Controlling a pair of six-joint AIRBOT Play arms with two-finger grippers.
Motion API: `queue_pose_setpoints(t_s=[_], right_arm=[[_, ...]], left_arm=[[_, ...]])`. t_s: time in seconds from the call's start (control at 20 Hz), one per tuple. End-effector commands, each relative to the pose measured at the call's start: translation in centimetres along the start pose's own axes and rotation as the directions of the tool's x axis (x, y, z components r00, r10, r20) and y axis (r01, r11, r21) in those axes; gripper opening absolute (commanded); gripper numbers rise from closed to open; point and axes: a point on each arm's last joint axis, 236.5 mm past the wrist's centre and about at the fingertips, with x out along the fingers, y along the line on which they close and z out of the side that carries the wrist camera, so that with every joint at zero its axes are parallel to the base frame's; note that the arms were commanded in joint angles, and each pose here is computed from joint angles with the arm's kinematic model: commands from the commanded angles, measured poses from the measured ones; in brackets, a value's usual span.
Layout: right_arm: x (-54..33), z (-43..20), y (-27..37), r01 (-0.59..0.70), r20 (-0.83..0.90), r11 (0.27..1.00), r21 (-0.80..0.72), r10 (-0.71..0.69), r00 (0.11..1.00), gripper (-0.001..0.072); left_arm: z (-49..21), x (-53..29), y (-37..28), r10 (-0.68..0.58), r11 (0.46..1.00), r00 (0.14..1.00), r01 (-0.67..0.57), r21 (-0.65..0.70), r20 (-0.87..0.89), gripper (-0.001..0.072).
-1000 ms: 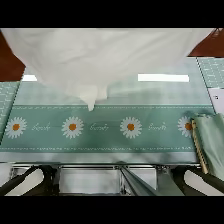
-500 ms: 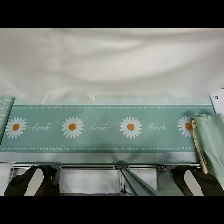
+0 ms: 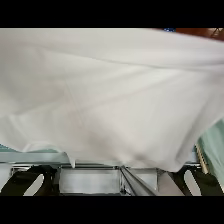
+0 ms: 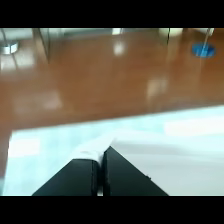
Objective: Fold the shirts.
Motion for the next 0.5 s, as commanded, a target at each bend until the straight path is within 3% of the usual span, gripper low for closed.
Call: queue_pose_setpoints(t_s=[0.0, 0.25, 0.45], right_arm=[[8.6, -5.1, -2.8, -0.078, -0.136, 0.988, 0.137, 0.097, 0.986, 0.0027], [21.6, -10.3, -9.5, -0.057, -0.285, 0.947, 0.315, 0.152, 0.946, 0.0027], [31.1, -12.3, -13.6, -0.065, -0.311, 0.895, 0.441, 0.220, 0.925, 0.0027]], left_arm=[[-7.9, 10.3, 0.0, 0.030, 0.999, 0.972, -0.034, -0.015, -0.232, 0.0023], [-20.0, 25.9, -0.7, 0.021, 0.980, 0.900, -0.104, -0.167, -0.436, 0.0023], [-23.3, 34.6, -1.7, -0.003, 0.974, 0.899, -0.096, -0.204, -0.437, 0.0023]])
